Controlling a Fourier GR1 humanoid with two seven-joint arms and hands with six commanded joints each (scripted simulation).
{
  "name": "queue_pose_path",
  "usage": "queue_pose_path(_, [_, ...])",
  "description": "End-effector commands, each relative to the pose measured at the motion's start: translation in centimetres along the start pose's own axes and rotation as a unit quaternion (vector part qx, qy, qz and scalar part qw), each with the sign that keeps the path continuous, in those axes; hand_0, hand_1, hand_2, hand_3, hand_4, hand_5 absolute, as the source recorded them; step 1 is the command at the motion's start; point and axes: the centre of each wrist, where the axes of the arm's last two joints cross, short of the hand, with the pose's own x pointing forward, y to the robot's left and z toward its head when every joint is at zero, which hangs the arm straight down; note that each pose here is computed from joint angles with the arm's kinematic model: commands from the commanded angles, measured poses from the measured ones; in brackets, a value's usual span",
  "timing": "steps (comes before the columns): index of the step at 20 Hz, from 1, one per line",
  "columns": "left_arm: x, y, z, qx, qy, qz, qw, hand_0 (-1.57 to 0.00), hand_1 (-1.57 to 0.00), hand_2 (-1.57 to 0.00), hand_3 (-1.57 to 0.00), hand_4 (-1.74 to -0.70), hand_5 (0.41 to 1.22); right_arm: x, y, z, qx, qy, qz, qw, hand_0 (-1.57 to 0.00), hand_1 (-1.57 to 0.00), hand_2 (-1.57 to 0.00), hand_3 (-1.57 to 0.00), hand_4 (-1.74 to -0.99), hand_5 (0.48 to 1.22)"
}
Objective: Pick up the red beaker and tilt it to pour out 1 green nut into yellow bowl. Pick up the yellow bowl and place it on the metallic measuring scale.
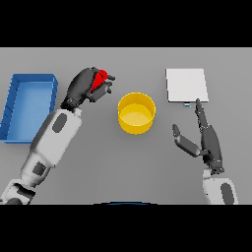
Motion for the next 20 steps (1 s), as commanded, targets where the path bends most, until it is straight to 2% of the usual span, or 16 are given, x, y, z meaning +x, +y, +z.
queue_pose_path(1, [0.5,-0.3,-0.1,-0.003,-0.004,-0.034,0.999,-1.57,-1.57,-1.57,-1.57,-1.74,1.128,0.0,0.0,0.0,0.001,0.002,-0.004,1.000,0.00,0.00,0.00,0.00,-1.254,0.683])
queue_pose_path(5, [1.8,-0.5,-0.7,-0.029,-0.008,-0.196,0.980,-1.57,-1.57,-1.57,-1.57,-1.74,1.127,0.3,-0.1,0.3,0.002,-0.003,-0.006,1.000,0.00,0.00,0.00,0.00,-1.256,0.690])
queue_pose_path(10, [3.3,-1.0,-1.4,-0.055,-0.044,-0.343,0.937,-1.57,-1.57,-1.57,-1.57,-1.74,1.190,0.2,-0.1,0.5,0.004,0.004,-0.007,1.000,0.00,0.00,0.00,0.00,-1.274,0.704])
queue_pose_path(12, [4.1,-0.4,-1.9,-0.066,-0.058,-0.391,0.916,-1.57,-1.57,-1.57,-1.57,-1.65,1.201,0.4,0.0,0.6,0.003,-0.001,-0.009,1.000,0.00,0.00,0.00,0.00,-1.284,0.705])
queue_pose_path(13, [4.6,-0.3,-2.1,-0.072,-0.066,-0.413,0.905,-1.57,-1.57,-1.57,-1.57,-1.67,1.205,0.3,0.1,0.5,0.004,0.002,-0.014,1.000,0.00,0.00,0.00,0.00,-1.283,0.702])
queue_pose_path(15, [5.7,-0.6,-2.6,-0.102,-0.071,-0.462,0.878,-1.57,-1.57,-1.57,-1.39,-1.69,1.211,0.0,0.1,0.5,-0.001,0.007,-0.024,1.000,0.00,0.00,0.00,0.00,-1.287,0.690])
queue_pose_path(17, [6.3,-1.4,-2.9,-0.127,-0.091,-0.502,0.851,-1.57,-1.57,-1.57,-1.28,-1.70,1.215,-0.2,0.6,0.6,-0.007,0.000,-0.030,1.000,0.00,0.00,0.00,0.00,-1.292,0.678])
queue_pose_path(20, [7.4,-2.3,-3.2,-0.161,-0.121,-0.560,0.803,-1.57,-1.57,-1.57,-1.42,-1.72,1.218,-0.4,0.7,0.3,-0.012,0.007,-0.046,0.999,0.00,0.00,0.00,0.00,-1.294,0.657])
